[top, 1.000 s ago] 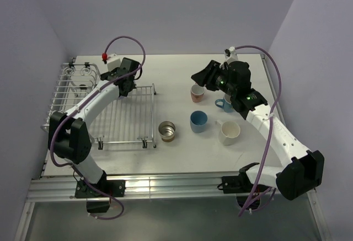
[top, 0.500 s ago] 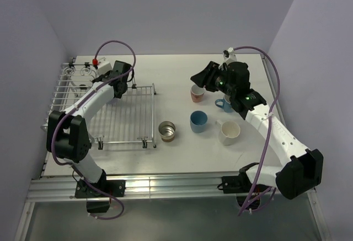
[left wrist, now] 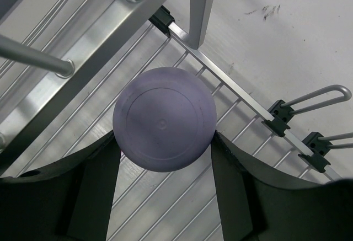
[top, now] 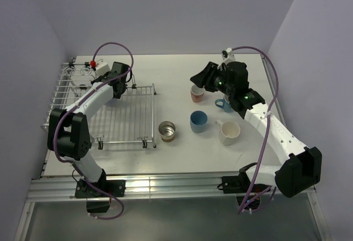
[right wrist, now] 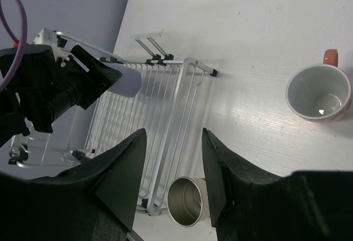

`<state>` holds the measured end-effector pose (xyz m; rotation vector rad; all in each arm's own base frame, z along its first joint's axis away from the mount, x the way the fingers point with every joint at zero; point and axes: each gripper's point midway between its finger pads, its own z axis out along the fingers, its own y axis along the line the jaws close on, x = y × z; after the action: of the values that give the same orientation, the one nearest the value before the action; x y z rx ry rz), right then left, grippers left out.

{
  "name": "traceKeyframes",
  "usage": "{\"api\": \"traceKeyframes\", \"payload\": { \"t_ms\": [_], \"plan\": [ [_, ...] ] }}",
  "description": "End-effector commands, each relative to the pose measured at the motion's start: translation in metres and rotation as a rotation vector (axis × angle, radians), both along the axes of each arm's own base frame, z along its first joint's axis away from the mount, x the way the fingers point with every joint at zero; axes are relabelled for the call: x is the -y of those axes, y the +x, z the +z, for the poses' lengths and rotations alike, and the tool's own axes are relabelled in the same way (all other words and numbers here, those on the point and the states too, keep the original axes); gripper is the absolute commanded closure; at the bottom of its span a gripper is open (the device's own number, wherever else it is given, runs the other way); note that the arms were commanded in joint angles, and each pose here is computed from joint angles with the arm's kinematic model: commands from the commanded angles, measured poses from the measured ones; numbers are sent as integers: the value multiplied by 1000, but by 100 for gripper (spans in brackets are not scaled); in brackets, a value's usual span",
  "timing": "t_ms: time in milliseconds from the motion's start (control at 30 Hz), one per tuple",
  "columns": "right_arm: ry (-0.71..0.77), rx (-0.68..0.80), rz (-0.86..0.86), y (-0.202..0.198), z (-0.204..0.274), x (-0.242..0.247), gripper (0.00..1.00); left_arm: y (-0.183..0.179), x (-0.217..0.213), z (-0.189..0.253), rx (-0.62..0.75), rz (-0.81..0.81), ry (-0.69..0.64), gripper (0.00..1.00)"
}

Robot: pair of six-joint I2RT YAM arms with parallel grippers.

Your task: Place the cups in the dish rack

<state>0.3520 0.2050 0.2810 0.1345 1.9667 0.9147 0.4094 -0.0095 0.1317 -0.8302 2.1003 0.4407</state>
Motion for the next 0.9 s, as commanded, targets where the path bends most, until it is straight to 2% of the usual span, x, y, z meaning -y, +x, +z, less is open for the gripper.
{"api": "traceKeyframes", "payload": {
  "t_ms": [0, 100, 200, 300, 333, 433, 567, 867],
  "plan": [
    [2, 50, 7, 3, 11, 0, 48, 8, -5, 2, 33, 30, -12, 100],
    [7, 51, 12, 2, 11, -1, 48, 7, -7, 1, 32, 44, -9, 94],
    [7, 48, 15, 2, 10, -2, 48, 6, -7, -2, 32, 46, -12, 79],
    [6, 50, 15, 2, 10, -2, 48, 5, -7, -3, 33, 48, -14, 55],
    [5, 51, 16, 2, 10, -2, 47, 5, -7, -4, 31, 49, -14, 43],
    [5, 54, 14, 2, 11, -2, 48, 4, -7, -3, 38, 51, -15, 27],
    [5, 52, 17, 2, 11, -3, 48, 4, -8, 0, 45, 49, -16, 18],
    [5, 48, 26, 2, 10, -7, 48, 3, -8, 6, 66, 52, -17, 10]
  ]
}}
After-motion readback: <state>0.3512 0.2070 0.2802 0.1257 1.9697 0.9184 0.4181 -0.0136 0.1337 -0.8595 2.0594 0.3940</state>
